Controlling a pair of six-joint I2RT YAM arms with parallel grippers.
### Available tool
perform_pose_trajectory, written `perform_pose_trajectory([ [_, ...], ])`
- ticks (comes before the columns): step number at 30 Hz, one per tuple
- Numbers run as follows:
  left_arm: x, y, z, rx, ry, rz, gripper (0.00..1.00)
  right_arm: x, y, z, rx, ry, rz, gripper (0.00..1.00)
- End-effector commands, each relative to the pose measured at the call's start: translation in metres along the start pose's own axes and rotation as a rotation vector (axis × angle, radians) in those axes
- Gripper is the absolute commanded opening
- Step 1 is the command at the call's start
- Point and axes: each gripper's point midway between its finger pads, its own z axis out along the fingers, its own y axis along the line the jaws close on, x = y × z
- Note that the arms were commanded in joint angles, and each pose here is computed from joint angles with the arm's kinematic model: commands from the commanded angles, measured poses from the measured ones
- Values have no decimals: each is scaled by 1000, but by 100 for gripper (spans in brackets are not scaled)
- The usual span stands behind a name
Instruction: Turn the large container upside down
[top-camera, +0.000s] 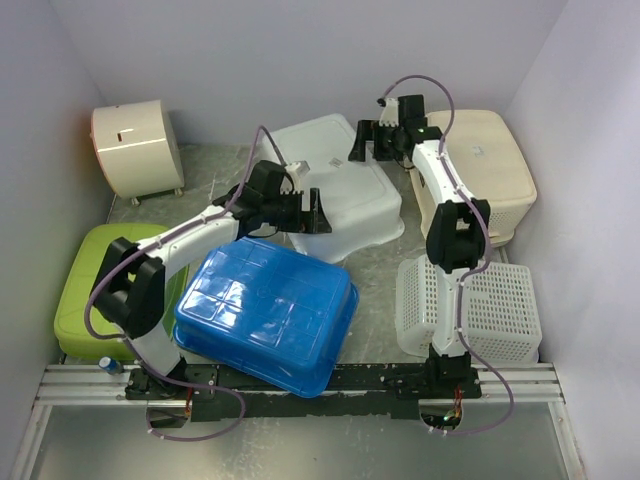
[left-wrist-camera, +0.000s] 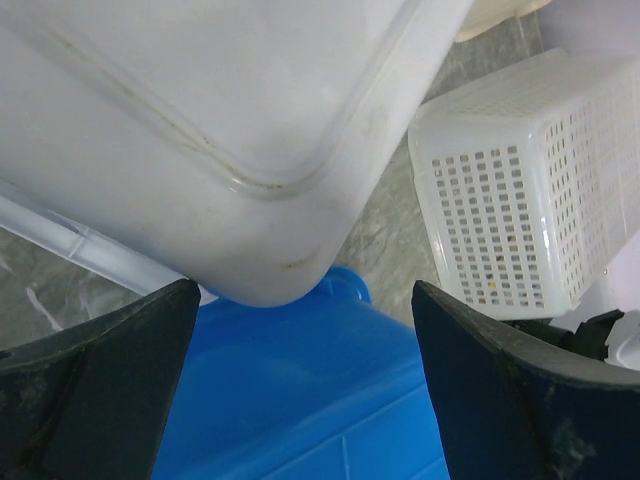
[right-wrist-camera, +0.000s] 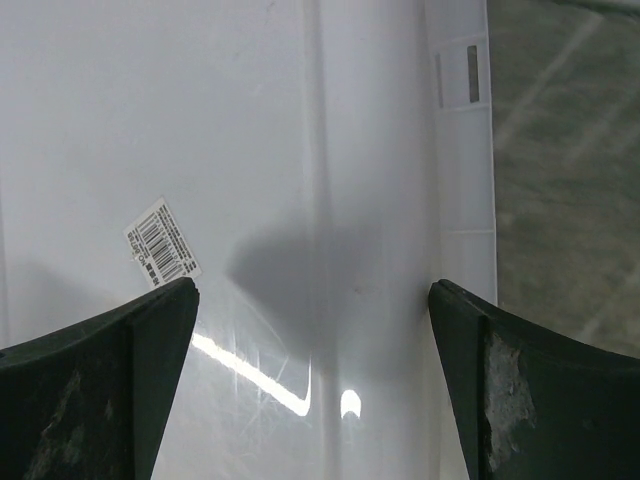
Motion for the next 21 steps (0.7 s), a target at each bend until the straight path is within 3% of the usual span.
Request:
perform_pose_trajectory([
  [1, 6, -9, -13, 47, -12, 40, 99, 17, 77, 25, -217, 70, -55, 100],
  [10, 8, -15, -13, 83, -12, 35, 99, -17, 149, 31, -403, -53, -84, 100],
  [14, -5, -19, -11, 84, -30, 62, 99, -65, 119, 4, -120, -218, -94, 100],
  [18, -14, -22, -6, 93, -38, 80, 99, -112, 88, -73, 186, -455, -86, 100],
  [21, -23, -24, 2, 100, -50, 86, 99, -124, 92, -139, 253, -565, -86, 100],
])
